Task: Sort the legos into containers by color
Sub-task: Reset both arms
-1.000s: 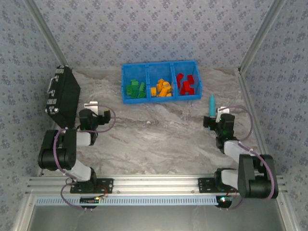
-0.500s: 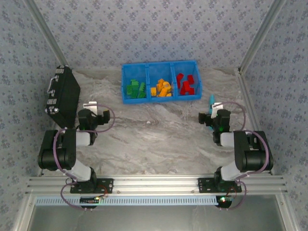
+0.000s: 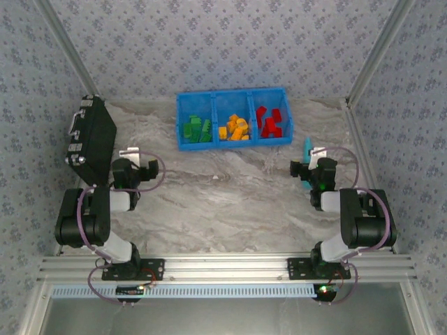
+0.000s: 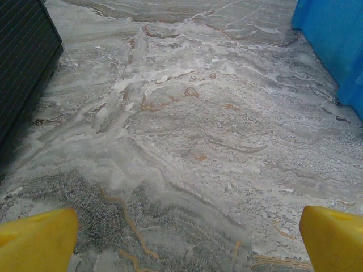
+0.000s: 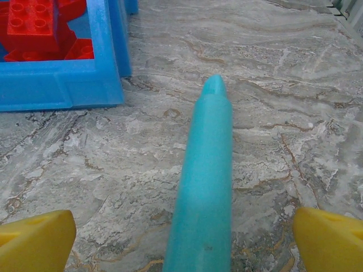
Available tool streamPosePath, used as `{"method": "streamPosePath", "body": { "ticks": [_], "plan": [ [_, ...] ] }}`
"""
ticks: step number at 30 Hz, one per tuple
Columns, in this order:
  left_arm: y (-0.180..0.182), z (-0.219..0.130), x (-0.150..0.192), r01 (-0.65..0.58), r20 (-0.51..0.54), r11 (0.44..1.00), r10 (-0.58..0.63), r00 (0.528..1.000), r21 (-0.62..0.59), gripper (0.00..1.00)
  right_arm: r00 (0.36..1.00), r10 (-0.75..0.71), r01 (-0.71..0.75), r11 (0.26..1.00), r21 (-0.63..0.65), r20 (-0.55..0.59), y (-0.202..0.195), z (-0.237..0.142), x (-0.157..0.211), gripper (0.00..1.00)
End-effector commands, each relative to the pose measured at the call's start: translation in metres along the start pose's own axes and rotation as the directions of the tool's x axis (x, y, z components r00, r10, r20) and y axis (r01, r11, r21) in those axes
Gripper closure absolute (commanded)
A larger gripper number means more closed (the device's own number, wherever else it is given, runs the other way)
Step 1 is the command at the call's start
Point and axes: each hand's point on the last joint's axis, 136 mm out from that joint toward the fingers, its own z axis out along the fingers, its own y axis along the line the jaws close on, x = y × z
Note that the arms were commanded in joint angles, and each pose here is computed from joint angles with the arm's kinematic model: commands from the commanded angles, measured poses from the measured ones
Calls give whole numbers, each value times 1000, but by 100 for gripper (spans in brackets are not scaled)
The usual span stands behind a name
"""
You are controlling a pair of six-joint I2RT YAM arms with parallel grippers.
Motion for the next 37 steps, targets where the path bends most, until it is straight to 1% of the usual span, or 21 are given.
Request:
{"method": "streamPosePath", "body": {
  "ticks": [1, 5, 37],
  "plan": [
    [-2, 2, -14, 15, 40, 1000, -16, 999, 19, 0, 999, -8, 6, 1000, 31, 39, -1, 2, -11, 0],
    [-2, 2, -14, 15, 40, 1000, -16, 999, 19, 0, 999, 11, -11, 1000, 5, 30, -2, 3, -10, 0],
    [-2, 3, -14, 16, 37, 1000, -16, 999, 19, 0, 999, 17, -17, 1000, 0, 27, -3, 4, -10, 0]
  ]
}}
